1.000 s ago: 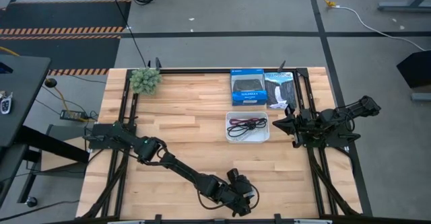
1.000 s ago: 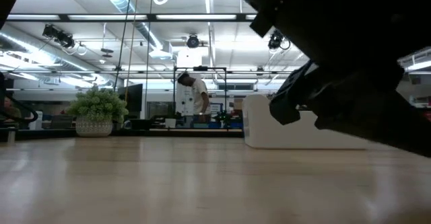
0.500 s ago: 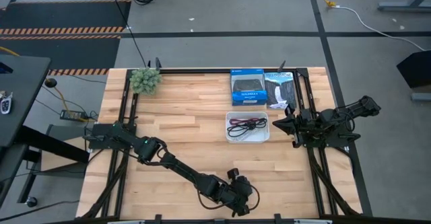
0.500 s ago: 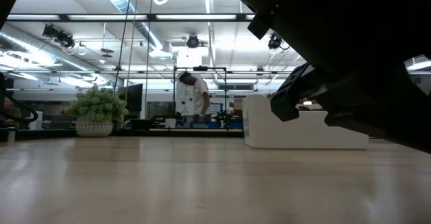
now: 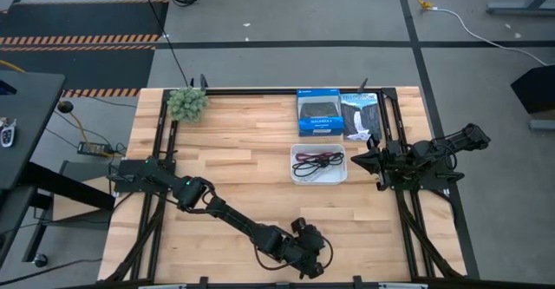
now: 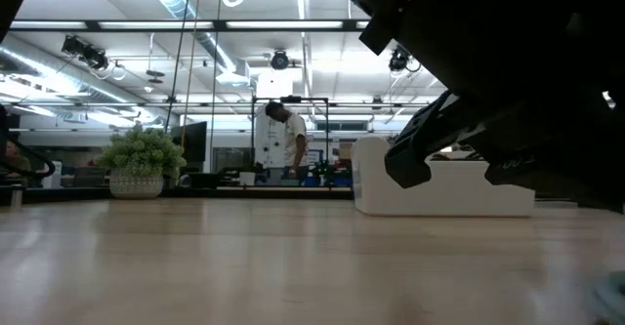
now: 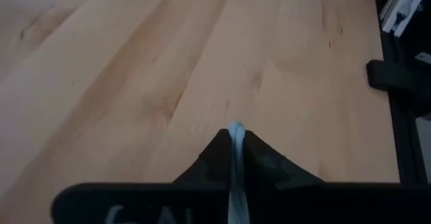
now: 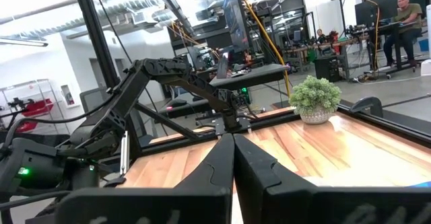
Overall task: Pick and place USB-C Cables
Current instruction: Put the blue charger cable into the white bin, then return to Home Position
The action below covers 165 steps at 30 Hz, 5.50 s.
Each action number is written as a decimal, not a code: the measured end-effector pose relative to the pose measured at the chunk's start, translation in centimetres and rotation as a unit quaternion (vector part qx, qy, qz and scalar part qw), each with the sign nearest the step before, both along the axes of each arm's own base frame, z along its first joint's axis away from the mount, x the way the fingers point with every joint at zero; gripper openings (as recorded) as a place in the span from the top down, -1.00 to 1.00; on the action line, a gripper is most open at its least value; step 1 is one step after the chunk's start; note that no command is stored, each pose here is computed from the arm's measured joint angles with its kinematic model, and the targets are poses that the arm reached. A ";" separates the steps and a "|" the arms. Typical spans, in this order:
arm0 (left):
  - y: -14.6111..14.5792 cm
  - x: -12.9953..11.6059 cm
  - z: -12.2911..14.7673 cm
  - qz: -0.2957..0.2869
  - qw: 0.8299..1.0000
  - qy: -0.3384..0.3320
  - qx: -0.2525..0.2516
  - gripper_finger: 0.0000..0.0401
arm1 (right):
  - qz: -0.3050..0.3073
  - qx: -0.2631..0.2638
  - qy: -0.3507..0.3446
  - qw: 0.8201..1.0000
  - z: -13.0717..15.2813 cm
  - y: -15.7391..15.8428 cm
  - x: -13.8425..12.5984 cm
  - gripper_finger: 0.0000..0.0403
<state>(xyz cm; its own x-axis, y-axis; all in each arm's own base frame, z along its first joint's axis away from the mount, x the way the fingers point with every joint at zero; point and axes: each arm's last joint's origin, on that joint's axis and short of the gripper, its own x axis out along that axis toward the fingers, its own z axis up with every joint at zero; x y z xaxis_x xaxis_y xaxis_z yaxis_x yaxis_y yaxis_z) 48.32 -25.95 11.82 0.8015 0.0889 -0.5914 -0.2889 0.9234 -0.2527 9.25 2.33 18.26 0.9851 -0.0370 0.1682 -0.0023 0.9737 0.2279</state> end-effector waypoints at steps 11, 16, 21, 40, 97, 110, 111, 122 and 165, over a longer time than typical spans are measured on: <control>-0.8 0.9 3.3 -0.018 0.999 -0.024 -0.028 0.89 | 0.000 0.000 0.000 1.000 0.0 0.0 0.0 0.93; -0.5 1.4 6.0 -0.037 0.999 -0.026 -0.001 0.88 | 0.000 0.000 0.000 1.000 0.0 0.0 0.0 0.93; -0.3 1.7 7.9 -0.048 0.998 -0.028 0.020 0.88 | 0.000 0.000 0.000 1.000 0.0 0.0 0.0 0.93; 2.2 2.8 8.2 0.022 0.998 -0.042 0.041 0.87 | 0.000 0.000 0.000 1.000 0.0 0.0 0.0 0.93; 20.6 4.1 15.5 0.018 0.993 0.042 0.111 0.88 | 0.000 0.002 -0.006 1.000 0.1 0.0 0.0 0.93; 28.9 4.5 12.4 0.026 0.993 0.077 0.091 0.88 | 0.000 0.002 -0.006 1.000 0.1 0.0 0.0 0.93; 28.9 4.5 12.0 0.020 0.993 0.080 0.090 0.88 | 0.000 0.002 -0.006 1.000 0.1 0.0 0.0 0.93; 29.0 4.5 9.1 -0.040 0.982 0.095 0.159 0.88 | 0.000 0.002 -0.005 1.000 0.1 0.0 0.0 0.93; 20.8 -5.2 28.5 0.019 0.985 -0.117 0.122 0.81 | 0.000 0.002 -0.005 1.000 0.1 0.0 0.0 0.93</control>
